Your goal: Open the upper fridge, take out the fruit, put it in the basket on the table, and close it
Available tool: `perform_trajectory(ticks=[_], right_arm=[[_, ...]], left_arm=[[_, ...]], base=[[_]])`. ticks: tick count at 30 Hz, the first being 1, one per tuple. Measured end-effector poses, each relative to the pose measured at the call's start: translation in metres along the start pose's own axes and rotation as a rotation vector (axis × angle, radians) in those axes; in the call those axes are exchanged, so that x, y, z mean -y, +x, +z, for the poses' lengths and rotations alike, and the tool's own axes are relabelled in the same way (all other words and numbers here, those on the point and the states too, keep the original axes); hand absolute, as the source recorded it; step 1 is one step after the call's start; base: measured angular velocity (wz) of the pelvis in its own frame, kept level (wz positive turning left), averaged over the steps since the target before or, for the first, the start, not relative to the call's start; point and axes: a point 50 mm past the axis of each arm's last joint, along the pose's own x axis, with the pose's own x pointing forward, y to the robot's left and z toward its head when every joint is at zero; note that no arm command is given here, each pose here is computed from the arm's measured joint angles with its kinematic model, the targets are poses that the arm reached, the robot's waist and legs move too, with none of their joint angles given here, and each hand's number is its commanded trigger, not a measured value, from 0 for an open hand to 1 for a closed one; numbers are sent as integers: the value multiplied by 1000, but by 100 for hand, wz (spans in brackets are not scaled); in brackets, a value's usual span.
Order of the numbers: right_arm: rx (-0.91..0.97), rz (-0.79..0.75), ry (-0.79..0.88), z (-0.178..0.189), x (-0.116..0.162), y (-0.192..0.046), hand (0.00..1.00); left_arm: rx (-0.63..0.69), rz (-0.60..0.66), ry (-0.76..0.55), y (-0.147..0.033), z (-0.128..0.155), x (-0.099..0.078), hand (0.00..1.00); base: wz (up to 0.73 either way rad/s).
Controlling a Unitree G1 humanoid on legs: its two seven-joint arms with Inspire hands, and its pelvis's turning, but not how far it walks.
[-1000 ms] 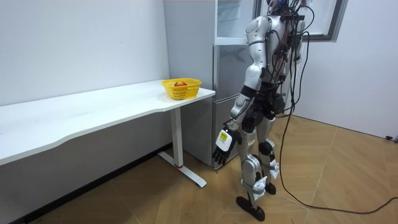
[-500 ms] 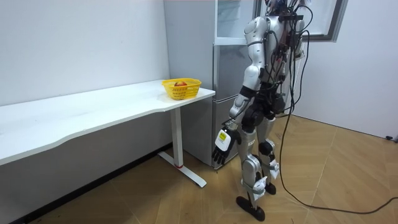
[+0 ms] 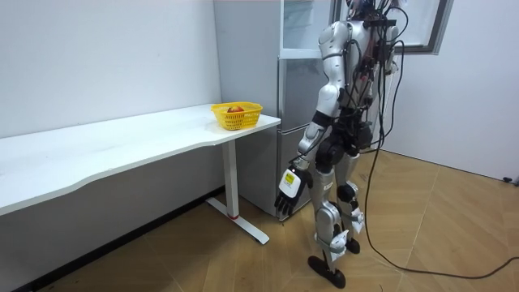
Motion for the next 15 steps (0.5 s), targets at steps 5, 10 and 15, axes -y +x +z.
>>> perform_trajectory(ticks=[5,10,15], right_arm=[[43,10,-137,-2,-8,-8,0],[188,4,-414,-11,-16,-19,0],[196,48,-519,-19,-20,-30,0]], left_arm=[[-16,-5,-6,-1,-6,-1,0],[-27,-17,-7,-1,-11,4,0],[-22,-28,-9,-1,-13,6,0]], base=[[-4],[-3],[-5]])
